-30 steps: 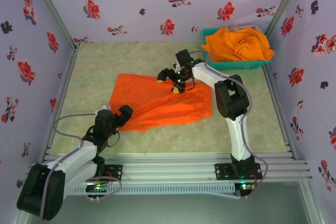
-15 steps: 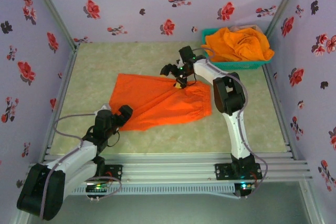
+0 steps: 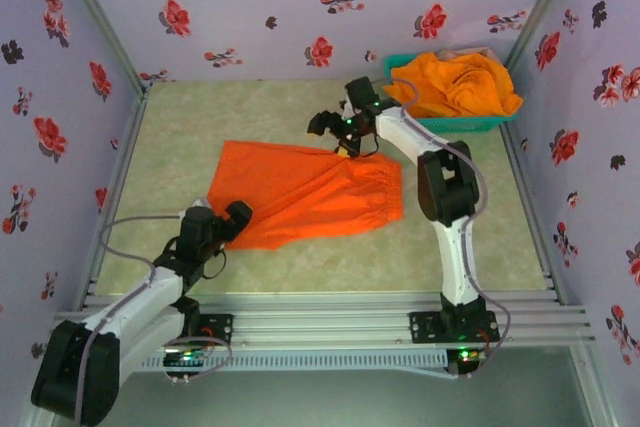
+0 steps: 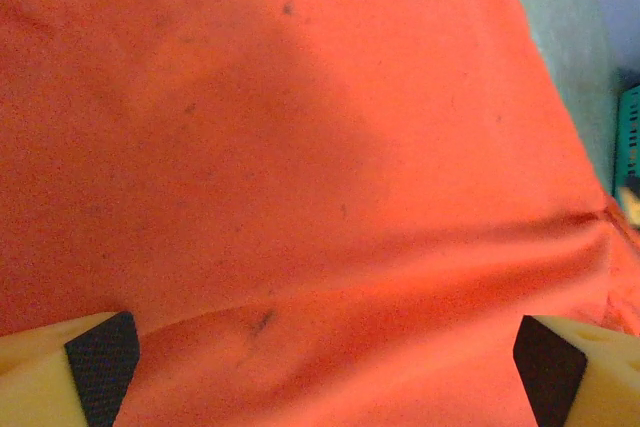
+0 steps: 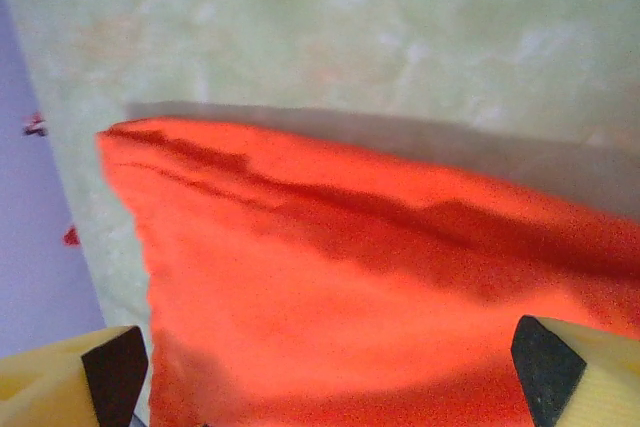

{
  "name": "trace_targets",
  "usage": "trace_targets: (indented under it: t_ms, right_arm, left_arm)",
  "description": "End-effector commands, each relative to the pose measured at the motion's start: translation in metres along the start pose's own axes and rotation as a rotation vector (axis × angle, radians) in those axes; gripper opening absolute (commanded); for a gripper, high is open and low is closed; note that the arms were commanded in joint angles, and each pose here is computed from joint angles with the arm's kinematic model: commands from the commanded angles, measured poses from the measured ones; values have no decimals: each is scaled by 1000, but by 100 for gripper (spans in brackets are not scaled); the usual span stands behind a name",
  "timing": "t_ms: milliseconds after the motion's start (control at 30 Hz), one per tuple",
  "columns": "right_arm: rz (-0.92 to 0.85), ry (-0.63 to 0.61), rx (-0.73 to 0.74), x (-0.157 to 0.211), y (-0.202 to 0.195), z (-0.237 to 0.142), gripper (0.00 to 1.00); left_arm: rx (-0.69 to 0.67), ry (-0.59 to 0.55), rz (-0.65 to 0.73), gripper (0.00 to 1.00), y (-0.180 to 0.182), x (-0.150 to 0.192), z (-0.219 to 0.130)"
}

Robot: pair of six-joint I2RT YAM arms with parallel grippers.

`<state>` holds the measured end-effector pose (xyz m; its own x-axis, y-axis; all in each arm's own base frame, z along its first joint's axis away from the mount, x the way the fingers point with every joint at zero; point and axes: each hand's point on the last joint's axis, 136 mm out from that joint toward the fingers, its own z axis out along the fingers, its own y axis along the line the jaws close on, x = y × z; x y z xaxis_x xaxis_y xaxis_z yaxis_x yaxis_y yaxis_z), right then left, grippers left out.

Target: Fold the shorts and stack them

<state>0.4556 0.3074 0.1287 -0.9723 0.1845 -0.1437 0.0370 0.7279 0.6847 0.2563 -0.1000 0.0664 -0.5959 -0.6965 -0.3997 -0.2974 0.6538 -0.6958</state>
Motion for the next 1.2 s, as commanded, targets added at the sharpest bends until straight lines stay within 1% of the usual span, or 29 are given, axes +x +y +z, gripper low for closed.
trace_targets:
  t_ms: [0,167,267,333,467,567,667,767,833,933,967,1000,1067,1100,1167]
  right_arm:
    - [-184,-190,-15,-3,43,-77,97]
    - [-359,-375,61,18,23,-128,99]
    - [-333,-398,125,28,-7,-145,99]
    - [-283,-364,148,35,-28,-151,99]
    - [-199,-313,97,43,-52,-147,99]
    - [-184,-290,194,51,-81,-144,99]
    - [-180,-287,291,60,-111,-146,99]
    - [-163,-238,366,69,-142,-144,99]
    - [-160,-177,415,76,-159,-140,98]
    - [-169,-103,461,82,-173,-131,92]
    - [-171,-87,466,82,-175,-129,88]
    - [-174,-72,469,82,-177,-126,84]
    - [-170,-48,474,81,-181,-119,81]
    - [-170,-41,479,79,-183,-116,77]
    - [-163,-24,488,77,-187,-110,74]
  left_arm:
    - [23,-49,79,99,-32,-24,-18]
    - [130,-88,129,99,-80,-49,-38]
    - [176,-63,168,100,-99,-53,-39]
    - [196,-49,174,100,-105,-54,-37]
    - [236,-35,158,99,-113,-54,-27]
    - [238,-19,154,99,-111,-51,-19]
    - [224,3,147,99,-103,-44,-13]
    - [228,14,132,99,-96,-38,-10]
    - [243,19,133,99,-95,-35,-12]
    - [274,30,163,99,-96,-30,-16]
    - [284,36,179,99,-98,-28,-18]
    - [291,41,190,99,-98,-26,-20]
    - [321,53,214,99,-102,-23,-25]
    - [336,56,222,99,-105,-22,-27]
    - [372,61,237,99,-109,-19,-31]
